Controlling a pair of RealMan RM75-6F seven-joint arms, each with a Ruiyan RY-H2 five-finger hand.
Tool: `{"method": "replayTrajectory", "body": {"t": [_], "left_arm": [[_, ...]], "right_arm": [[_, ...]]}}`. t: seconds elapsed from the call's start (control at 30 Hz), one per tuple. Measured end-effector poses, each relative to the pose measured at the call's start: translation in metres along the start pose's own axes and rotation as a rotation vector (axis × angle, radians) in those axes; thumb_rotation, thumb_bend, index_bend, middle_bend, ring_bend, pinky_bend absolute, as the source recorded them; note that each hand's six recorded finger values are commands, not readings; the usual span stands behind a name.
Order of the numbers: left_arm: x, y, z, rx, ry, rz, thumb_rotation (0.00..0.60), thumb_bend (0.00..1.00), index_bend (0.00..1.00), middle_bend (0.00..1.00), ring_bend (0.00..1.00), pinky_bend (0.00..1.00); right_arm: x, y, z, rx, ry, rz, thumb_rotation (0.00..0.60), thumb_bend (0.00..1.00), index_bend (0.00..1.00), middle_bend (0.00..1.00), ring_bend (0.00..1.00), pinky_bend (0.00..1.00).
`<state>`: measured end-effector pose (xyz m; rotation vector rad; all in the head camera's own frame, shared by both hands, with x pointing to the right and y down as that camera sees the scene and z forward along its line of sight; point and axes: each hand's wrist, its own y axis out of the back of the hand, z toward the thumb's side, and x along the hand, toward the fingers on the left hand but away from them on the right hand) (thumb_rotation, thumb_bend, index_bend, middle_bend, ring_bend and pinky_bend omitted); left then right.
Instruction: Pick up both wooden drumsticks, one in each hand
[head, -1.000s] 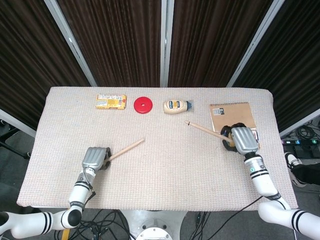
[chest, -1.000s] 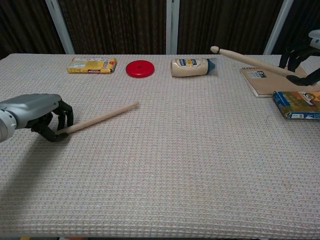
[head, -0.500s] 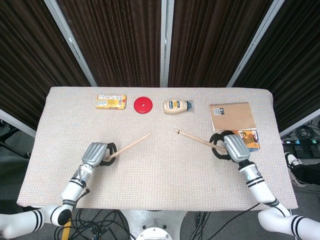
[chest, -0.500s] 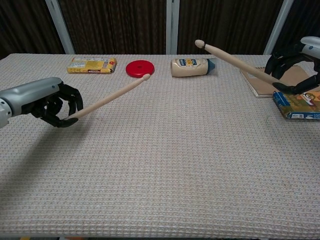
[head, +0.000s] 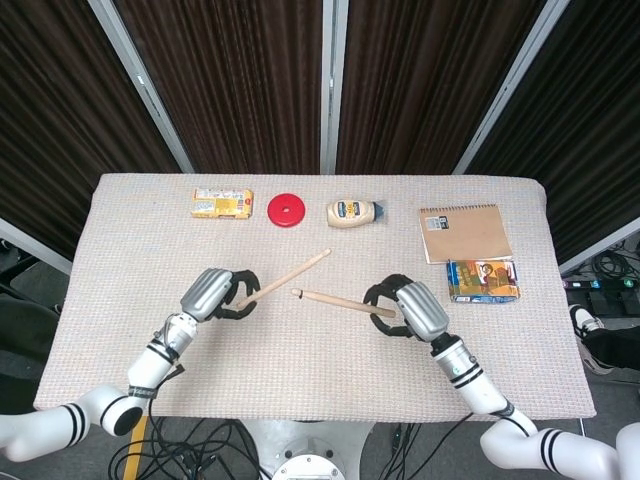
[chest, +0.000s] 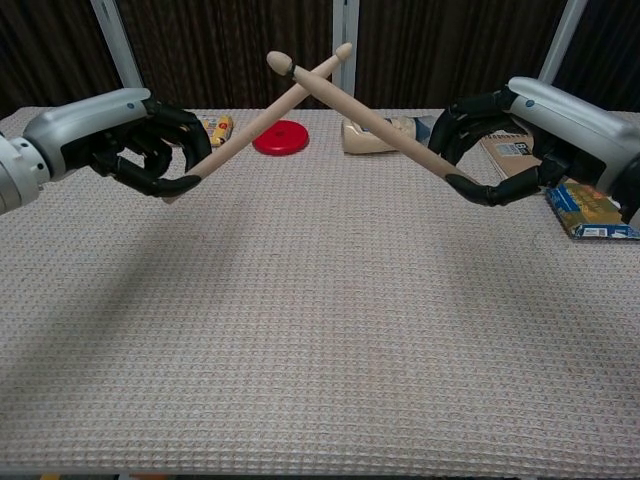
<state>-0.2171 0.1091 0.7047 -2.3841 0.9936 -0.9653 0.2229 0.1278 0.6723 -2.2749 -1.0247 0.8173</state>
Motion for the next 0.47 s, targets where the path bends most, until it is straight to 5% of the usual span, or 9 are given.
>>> {"method": "replayTrajectory", "body": {"t": [0.47], "left_arm": [[0.009, -0.003, 0.044, -0.126, -0.142, 0.011, 0.600, 0.51, 0.61, 0.66, 0.75, 0.70]], "right_arm": [[-0.023, -0.009, 0.027, -0.051, 0.060, -0.088, 0.600, 0.71, 0.63, 0.57, 0.39, 0.29]]}}
